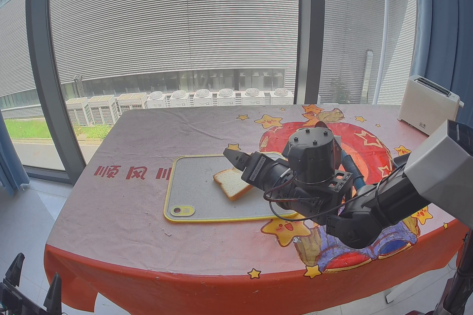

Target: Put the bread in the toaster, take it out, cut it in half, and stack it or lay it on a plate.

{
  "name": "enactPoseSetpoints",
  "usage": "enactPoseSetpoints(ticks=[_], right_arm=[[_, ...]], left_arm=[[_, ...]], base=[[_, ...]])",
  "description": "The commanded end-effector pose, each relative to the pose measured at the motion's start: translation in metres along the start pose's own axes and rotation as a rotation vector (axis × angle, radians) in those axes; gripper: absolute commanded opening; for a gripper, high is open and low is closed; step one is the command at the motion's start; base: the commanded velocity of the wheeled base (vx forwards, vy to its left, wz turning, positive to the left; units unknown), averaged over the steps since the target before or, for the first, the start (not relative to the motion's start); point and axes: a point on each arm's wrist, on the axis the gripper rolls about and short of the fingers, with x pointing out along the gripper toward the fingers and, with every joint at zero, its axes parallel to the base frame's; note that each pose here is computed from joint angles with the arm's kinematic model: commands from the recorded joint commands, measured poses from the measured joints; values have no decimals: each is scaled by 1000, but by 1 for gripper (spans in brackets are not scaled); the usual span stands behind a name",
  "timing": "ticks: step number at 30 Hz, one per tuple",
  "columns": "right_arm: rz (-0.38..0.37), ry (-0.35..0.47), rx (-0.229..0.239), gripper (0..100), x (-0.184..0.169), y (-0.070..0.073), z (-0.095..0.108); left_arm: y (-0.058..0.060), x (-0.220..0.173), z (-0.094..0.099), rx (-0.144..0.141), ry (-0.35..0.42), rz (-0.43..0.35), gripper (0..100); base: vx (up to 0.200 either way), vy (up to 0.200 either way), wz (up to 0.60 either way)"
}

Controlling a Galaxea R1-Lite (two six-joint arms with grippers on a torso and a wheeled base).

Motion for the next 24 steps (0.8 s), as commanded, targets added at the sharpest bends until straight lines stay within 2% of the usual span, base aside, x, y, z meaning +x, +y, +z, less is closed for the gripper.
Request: enactPoseSetpoints(ticks=[1,4,11,13,15,24], right_arm=[[-31,13,-18,100,-2,-2,4],[-64,43,-27,100,-2,-1,4],[-72,68,-37,100,-8,16,13],[-88,83,-40,100,-12,25,21],[-102,97,-40,100,-14,28,24],[-162,150,-53,100,-32,28,27]], left_arm=[[0,0,-5,0,1,1,100],[0,0,-5,0,1,1,100],[0,0,-5,0,1,1,100],[0,0,-5,0,1,1,100],[0,0,-5,-2,1,1,100],[0,0,-5,0,1,1,100]], base=[[0,0,0],[0,0,0],[0,0,0],[0,0,0],[0,0,0],[0,0,0]])
